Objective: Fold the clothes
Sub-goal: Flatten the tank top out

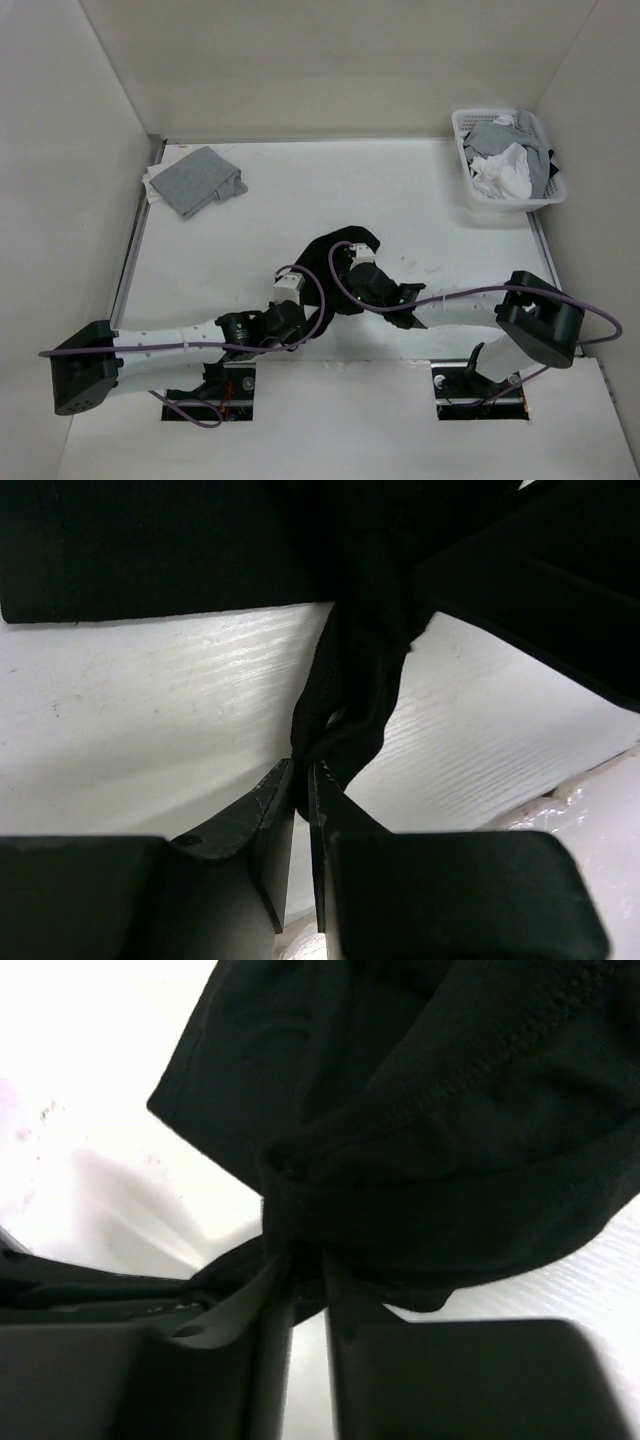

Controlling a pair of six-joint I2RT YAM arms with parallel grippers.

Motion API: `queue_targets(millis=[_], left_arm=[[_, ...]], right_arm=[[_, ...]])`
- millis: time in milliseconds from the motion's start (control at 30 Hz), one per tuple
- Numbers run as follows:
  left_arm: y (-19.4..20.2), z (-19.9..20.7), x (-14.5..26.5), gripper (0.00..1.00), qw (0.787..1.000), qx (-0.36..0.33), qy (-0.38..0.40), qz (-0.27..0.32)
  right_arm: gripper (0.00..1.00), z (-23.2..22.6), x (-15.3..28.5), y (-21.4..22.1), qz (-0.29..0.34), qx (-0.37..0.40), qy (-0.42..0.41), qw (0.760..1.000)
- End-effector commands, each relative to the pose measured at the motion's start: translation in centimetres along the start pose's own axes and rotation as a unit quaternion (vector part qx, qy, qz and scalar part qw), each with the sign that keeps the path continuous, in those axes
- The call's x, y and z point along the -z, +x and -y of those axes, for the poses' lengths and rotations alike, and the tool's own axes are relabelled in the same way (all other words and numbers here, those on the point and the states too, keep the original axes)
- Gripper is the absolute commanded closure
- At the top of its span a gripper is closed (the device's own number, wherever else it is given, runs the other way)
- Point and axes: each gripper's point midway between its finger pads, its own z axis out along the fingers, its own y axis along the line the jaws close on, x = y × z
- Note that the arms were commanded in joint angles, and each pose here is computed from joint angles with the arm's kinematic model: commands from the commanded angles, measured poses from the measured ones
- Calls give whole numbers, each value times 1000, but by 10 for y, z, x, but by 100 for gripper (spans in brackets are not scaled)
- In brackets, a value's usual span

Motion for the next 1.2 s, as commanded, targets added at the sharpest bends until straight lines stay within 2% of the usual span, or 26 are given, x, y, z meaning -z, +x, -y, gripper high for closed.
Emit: queue_targets(millis=[0,100,267,367,400,467,500,533,600,667,833,1000,1167], left_arm=[[-9,8,1,92,999,28,28,16],[-21,9,5,93,998,40,33,32],[-76,20,24,96,991,70,56,102],[-159,31,78,97,972,79,76,209],[-174,32,90,97,967,78,77,230],[-232,28,145,97,943,80,65,317],[-238,27,152,97,940,81,63,327],[-275,28,197,97,918,84,61,383],[-291,31,222,97,906,83,65,409],[-321,39,273,97,881,85,79,459],[-368,55,380,97,818,95,126,553],[-391,61,441,97,780,96,146,601],[-410,61,465,95,753,84,125,640]], right_arm=[[91,-19,-1,-32,58,-8,-13,998],[99,-24,20,-51,95,-17,-25,995],[100,-44,89,-85,162,-28,-73,984],[100,-60,164,-126,231,-27,-115,966],[100,-64,179,-134,245,-25,-122,961],[100,-78,236,-168,298,-13,-147,943],[100,-84,254,-178,314,-10,-156,937],[100,-97,289,-198,342,-1,-176,923],[100,-109,319,-214,364,5,-195,911],[100,-132,368,-238,398,20,-223,890],[100,-166,441,-280,448,34,-239,861],[100,-189,485,-304,468,30,-265,842],[100,-204,510,-323,495,32,-269,825]])
